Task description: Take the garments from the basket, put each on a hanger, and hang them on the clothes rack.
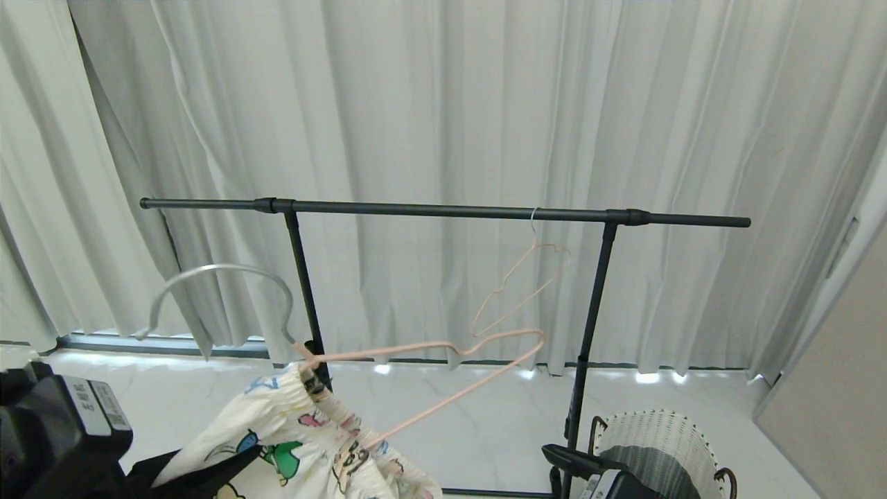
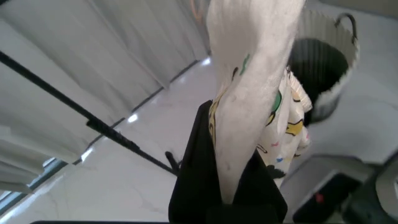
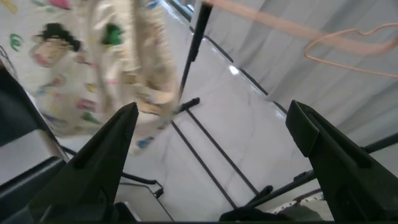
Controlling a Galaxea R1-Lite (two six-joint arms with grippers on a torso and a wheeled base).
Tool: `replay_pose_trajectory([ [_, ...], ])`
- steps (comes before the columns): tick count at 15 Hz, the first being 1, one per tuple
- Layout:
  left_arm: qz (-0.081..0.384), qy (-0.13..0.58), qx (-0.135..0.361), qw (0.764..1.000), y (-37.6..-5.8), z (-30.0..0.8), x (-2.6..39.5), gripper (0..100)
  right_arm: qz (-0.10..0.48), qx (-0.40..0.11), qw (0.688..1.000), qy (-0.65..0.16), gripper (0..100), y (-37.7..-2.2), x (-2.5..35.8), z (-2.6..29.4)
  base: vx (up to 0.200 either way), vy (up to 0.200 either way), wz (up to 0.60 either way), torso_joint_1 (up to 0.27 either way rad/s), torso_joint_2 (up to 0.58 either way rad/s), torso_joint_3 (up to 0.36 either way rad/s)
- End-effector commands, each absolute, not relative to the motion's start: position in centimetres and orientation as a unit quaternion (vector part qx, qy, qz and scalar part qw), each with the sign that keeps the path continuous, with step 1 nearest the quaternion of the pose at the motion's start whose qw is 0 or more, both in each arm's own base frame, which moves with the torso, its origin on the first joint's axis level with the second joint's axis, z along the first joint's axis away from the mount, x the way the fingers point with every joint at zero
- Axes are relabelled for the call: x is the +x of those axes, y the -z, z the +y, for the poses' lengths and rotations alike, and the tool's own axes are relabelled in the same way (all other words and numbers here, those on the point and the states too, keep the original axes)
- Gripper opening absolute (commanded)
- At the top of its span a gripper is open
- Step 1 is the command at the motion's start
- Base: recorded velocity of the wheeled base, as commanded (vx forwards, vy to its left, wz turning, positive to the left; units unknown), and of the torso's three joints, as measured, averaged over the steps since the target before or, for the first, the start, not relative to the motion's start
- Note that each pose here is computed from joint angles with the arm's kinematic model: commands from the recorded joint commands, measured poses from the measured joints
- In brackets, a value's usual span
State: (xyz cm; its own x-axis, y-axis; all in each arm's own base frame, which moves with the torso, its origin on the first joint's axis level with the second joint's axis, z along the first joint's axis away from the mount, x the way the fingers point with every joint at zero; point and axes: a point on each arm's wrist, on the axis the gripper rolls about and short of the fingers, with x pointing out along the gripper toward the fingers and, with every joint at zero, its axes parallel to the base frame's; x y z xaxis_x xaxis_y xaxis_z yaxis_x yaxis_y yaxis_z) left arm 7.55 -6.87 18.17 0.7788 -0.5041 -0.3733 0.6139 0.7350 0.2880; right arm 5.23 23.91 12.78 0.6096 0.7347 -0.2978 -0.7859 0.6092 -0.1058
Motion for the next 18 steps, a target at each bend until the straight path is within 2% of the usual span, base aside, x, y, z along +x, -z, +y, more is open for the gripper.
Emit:
replay_pose_trajectory([
  [1, 0.121, 0.29, 0.191, 0.93, -19.1, -6.7, 7.8, 0, 0.11, -0.106, 0.891, -0.428, 100, -13.0, 5.6, 25.1, 0.0, 0.0, 0.0, 0.0, 0.0, 0.0],
  [6, 0.101, 0.291, 0.184, 0.933, -20.3, -6.8, 7.8, 0, 0.108, -0.078, 0.915, -0.381, 100, -13.2, 10.0, 28.6, 0.0, 0.0, 0.0, 0.0, 0.0, 0.0],
  [11, 0.091, 0.295, 0.186, 0.933, -20.6, -6.8, 7.7, 0, 0.126, -0.1, 0.911, -0.379, 100, -10.6, 10.9, 31.7, 0.0, 0.0, 0.0, 0.0, 0.0, 0.0],
  [14, 0.087, 0.292, 0.184, 0.934, -20.7, -6.6, 7.6, 0, 0.145, -0.12, 0.911, -0.367, 100, -9.2, 11.1, 30.9, 0.0, 0.0, 0.0, 0.0, 0.0, 0.0],
  [18, 0.09, 0.29, 0.185, 0.935, -20.4, -6.4, 7.4, 0, 0.162, -0.136, 0.922, -0.324, 100, -8.7, 12.6, 28.0, 0.0, 0.0, 0.0, 0.0, 0.0, 0.0],
])
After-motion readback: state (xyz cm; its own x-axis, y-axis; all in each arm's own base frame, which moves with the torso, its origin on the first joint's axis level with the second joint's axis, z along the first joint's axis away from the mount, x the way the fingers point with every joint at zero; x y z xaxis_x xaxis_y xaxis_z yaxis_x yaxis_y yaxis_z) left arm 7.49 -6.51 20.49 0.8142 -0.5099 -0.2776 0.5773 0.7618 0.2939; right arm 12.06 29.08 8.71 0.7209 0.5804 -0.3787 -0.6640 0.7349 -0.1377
